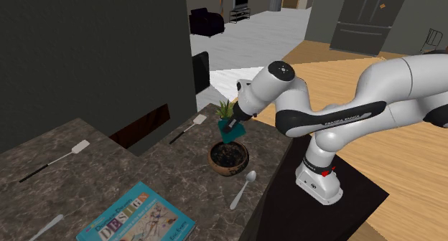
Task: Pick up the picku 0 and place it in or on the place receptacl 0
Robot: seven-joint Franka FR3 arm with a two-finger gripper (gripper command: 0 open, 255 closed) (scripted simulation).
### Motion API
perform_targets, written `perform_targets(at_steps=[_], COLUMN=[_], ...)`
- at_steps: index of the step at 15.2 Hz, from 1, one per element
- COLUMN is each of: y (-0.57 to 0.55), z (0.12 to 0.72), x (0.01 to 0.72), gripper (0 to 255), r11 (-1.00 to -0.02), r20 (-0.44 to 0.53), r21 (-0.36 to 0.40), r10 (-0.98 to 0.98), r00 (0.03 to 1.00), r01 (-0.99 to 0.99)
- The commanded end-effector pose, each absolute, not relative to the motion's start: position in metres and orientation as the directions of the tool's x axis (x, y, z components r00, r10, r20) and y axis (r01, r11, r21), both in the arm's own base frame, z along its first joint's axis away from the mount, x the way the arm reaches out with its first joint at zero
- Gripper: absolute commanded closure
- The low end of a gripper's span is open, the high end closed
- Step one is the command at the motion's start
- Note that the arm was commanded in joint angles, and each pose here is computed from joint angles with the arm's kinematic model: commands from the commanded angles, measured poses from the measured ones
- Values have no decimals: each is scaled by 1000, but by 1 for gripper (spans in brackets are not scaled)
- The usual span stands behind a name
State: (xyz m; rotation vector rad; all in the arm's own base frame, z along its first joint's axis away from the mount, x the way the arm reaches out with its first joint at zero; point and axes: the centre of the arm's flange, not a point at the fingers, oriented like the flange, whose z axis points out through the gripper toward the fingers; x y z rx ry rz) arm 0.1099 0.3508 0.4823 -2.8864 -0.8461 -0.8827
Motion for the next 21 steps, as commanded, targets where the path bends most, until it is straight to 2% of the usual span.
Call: perform_targets(at_steps=[1,15,21], y=[351,351,351], z=[472,396,396], x=[110,110,110], gripper=[255,255,255], r11=[-854,-854,-854], r20=[521,521,521], r21=[145,145,145], r10=[495,495,495], r00=[695,695,695], r01=[499,499,499])
